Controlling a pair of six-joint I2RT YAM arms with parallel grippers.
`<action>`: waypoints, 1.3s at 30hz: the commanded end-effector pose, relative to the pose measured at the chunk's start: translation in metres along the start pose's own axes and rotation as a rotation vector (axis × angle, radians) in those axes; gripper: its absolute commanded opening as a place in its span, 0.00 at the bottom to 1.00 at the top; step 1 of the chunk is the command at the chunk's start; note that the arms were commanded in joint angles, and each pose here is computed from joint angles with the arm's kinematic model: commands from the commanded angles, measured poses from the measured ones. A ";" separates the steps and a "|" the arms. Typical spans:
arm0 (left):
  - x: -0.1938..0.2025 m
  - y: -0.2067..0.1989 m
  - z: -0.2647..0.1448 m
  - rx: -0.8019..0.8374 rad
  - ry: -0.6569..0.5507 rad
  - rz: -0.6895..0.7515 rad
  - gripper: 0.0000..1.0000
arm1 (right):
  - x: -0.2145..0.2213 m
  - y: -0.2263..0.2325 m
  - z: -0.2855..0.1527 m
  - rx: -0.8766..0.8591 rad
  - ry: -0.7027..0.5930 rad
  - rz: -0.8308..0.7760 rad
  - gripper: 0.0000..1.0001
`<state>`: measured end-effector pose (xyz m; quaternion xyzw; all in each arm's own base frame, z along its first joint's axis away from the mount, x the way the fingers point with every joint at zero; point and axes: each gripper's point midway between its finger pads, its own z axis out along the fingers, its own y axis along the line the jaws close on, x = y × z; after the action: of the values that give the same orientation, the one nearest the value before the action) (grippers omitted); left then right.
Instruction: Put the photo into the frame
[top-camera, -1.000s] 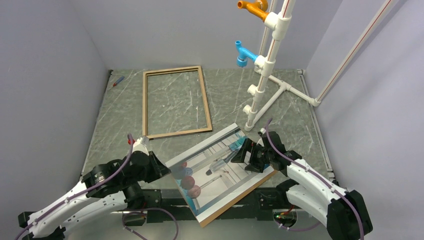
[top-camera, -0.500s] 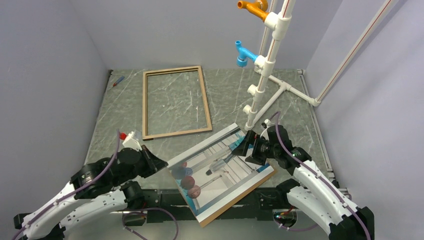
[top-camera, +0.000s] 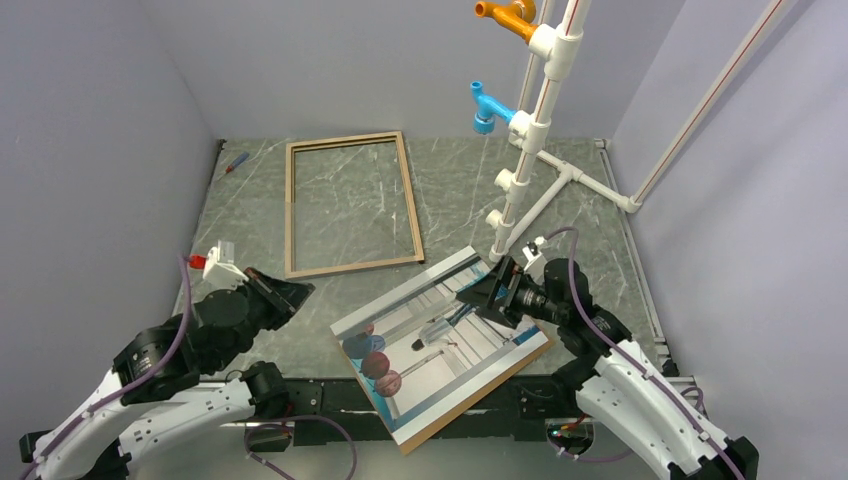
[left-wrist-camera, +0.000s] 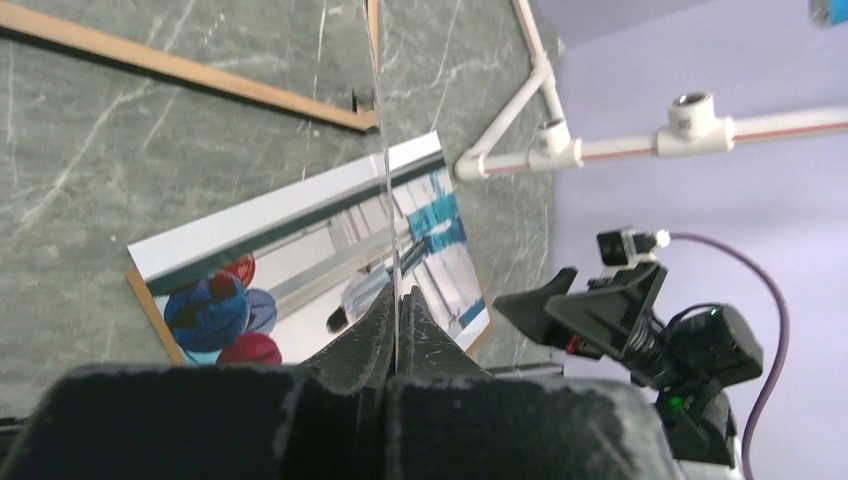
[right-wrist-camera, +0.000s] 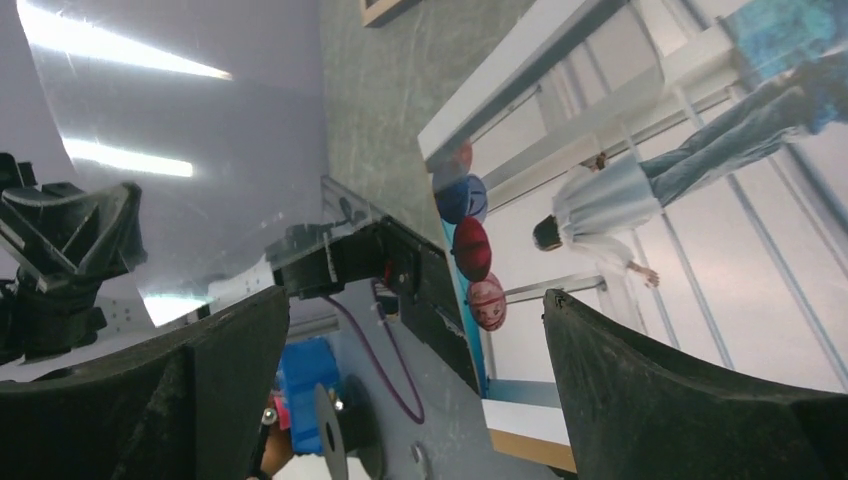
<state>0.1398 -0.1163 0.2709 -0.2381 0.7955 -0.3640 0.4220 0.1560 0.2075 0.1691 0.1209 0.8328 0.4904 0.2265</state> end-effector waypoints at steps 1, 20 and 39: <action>-0.036 -0.019 -0.001 0.027 -0.163 -0.081 0.00 | 0.004 0.023 0.004 -0.102 0.004 0.033 1.00; 0.037 -0.006 0.056 0.028 0.005 -0.258 0.00 | 0.042 0.055 0.056 -0.347 0.036 0.161 0.99; 0.042 0.010 0.051 -0.010 0.024 -0.279 0.03 | 0.055 0.088 0.101 -0.392 0.066 0.237 0.93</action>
<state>0.1626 -0.1605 0.2102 -0.3339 0.7737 -0.3984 0.3621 0.1496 0.3280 0.1411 0.1603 0.7639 0.6073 0.1483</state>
